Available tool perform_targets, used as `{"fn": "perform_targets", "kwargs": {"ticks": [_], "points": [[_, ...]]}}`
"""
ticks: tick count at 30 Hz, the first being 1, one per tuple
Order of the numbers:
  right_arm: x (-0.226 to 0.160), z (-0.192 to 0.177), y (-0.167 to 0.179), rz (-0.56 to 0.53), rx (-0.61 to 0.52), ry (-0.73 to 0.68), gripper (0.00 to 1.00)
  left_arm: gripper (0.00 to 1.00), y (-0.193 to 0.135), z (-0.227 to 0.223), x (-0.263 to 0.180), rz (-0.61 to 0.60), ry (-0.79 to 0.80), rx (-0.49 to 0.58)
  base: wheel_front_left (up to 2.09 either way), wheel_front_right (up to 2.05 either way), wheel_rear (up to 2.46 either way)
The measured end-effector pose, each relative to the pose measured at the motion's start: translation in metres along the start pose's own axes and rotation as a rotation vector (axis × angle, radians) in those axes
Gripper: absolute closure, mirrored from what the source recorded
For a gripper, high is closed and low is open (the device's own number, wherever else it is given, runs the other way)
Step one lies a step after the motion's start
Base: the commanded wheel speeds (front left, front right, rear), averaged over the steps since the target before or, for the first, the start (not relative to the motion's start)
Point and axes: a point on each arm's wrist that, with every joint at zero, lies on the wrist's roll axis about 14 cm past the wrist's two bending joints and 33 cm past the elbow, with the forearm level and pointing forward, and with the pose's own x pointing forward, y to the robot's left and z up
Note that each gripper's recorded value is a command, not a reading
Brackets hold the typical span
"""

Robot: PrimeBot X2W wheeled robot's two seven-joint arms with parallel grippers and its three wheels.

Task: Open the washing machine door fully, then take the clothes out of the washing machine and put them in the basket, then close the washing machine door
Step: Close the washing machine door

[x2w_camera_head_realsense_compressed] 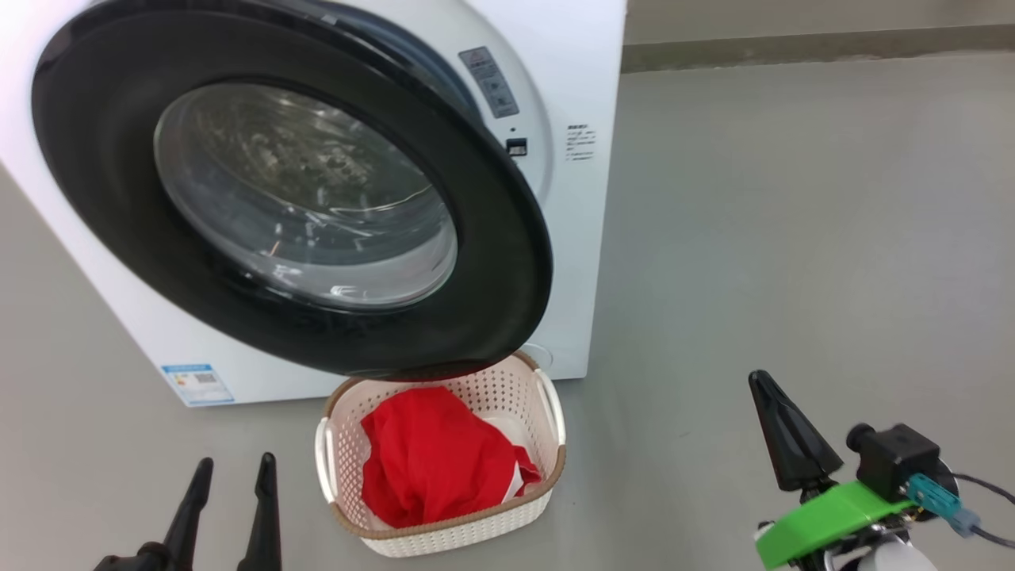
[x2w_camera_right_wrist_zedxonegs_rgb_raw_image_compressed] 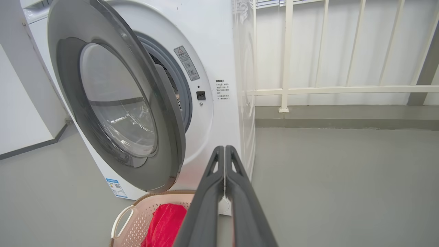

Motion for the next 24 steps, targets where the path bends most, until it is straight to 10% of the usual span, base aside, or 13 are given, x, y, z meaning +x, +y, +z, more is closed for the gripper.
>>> {"fn": "perform_targets", "kwargs": {"ticks": [24], "points": [[0.123,-0.003,0.129,0.401,-0.077,0.003,1.00,0.00,0.009,0.005,0.005,0.030,-0.010,0.018,0.00,0.00,0.00]]}}
